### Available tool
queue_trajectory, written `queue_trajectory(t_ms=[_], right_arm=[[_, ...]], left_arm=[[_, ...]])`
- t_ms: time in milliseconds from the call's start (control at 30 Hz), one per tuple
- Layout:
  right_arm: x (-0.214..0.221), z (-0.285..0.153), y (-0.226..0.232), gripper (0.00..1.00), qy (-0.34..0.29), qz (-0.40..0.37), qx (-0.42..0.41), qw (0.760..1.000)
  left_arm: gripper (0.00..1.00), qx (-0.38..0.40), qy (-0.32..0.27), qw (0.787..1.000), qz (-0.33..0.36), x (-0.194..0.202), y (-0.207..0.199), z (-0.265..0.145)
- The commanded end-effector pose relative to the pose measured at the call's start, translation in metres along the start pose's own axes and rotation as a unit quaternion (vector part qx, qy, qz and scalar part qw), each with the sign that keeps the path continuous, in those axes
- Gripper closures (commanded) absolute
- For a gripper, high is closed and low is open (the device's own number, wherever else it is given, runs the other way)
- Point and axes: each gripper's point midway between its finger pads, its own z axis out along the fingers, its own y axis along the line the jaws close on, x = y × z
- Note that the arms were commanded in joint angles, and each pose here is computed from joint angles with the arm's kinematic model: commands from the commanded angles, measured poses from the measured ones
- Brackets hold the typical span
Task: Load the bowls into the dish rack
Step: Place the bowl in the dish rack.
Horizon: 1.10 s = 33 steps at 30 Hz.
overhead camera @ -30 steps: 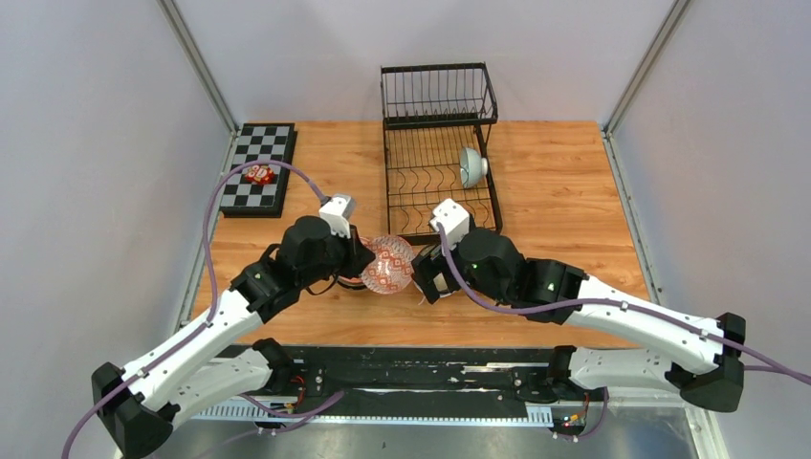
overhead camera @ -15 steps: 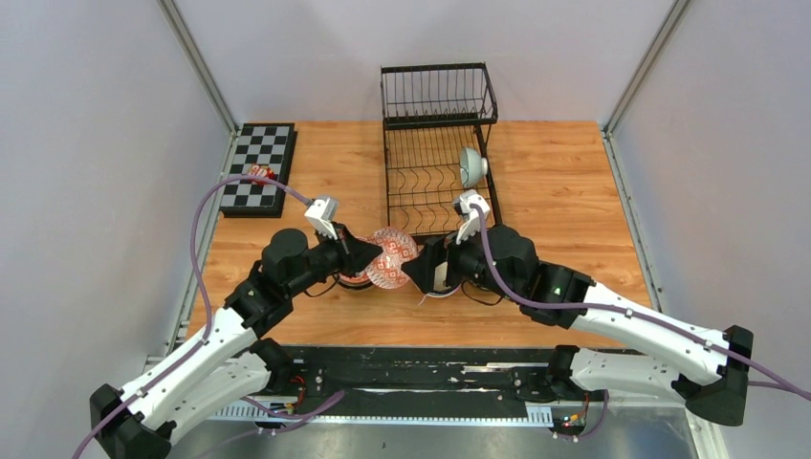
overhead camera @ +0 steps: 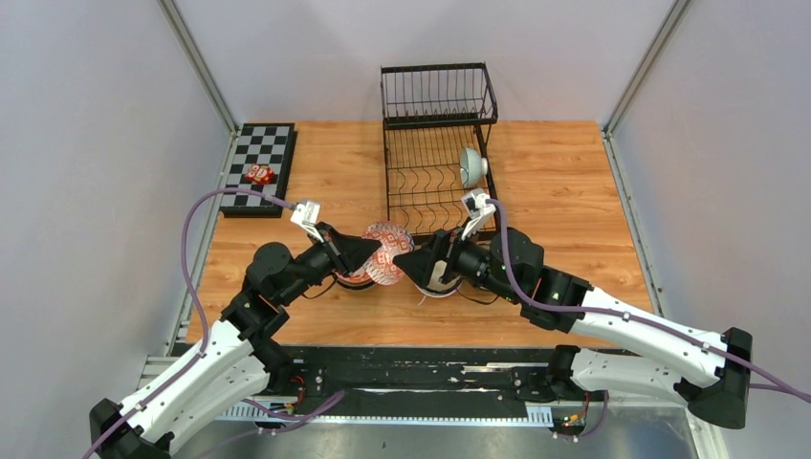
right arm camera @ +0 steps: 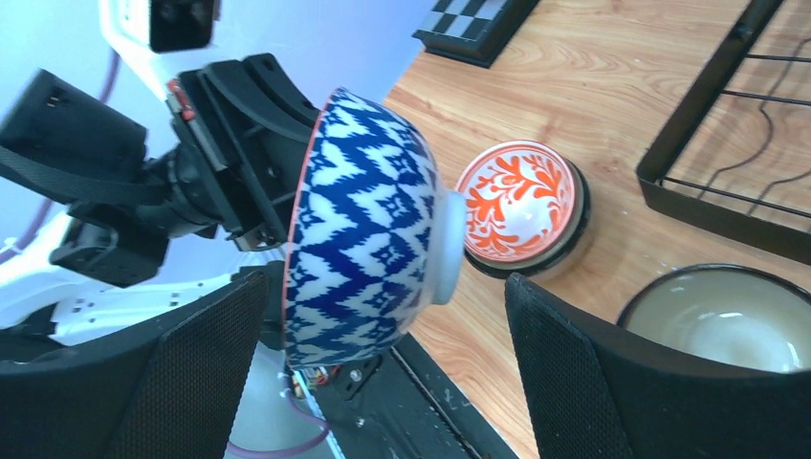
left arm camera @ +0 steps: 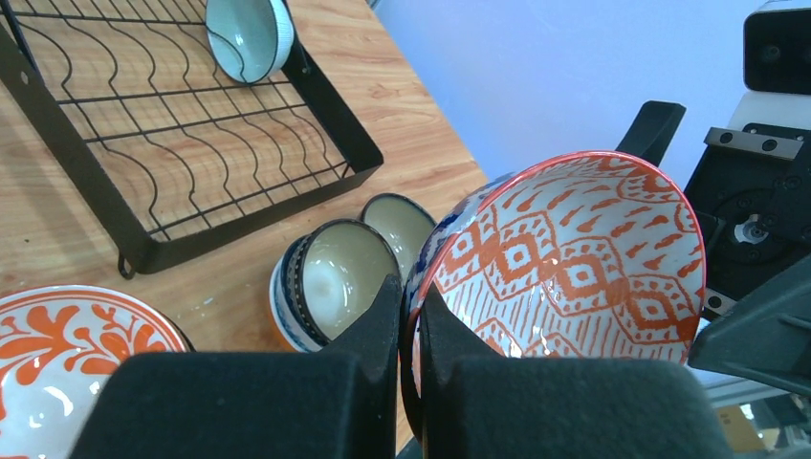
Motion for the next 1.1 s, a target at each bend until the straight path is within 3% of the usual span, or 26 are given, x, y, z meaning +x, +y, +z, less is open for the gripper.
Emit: queue_trajectory(t_ms=[0, 1067], right_arm=[[-0.012, 0.001, 0.017, 0.05, -0.029, 0.038, -0.045, 0.998], [-0.028, -0.003, 0.051, 0.14, -0.051, 0.061, -0.128, 0.989]], left_arm=[[1.00, 0.049, -0.055, 0.997, -0.017, -0.026, -0.022, 0.000], [1.00, 0.073, -0.082, 0.993, -0.043, -0.030, -0.022, 0.002]])
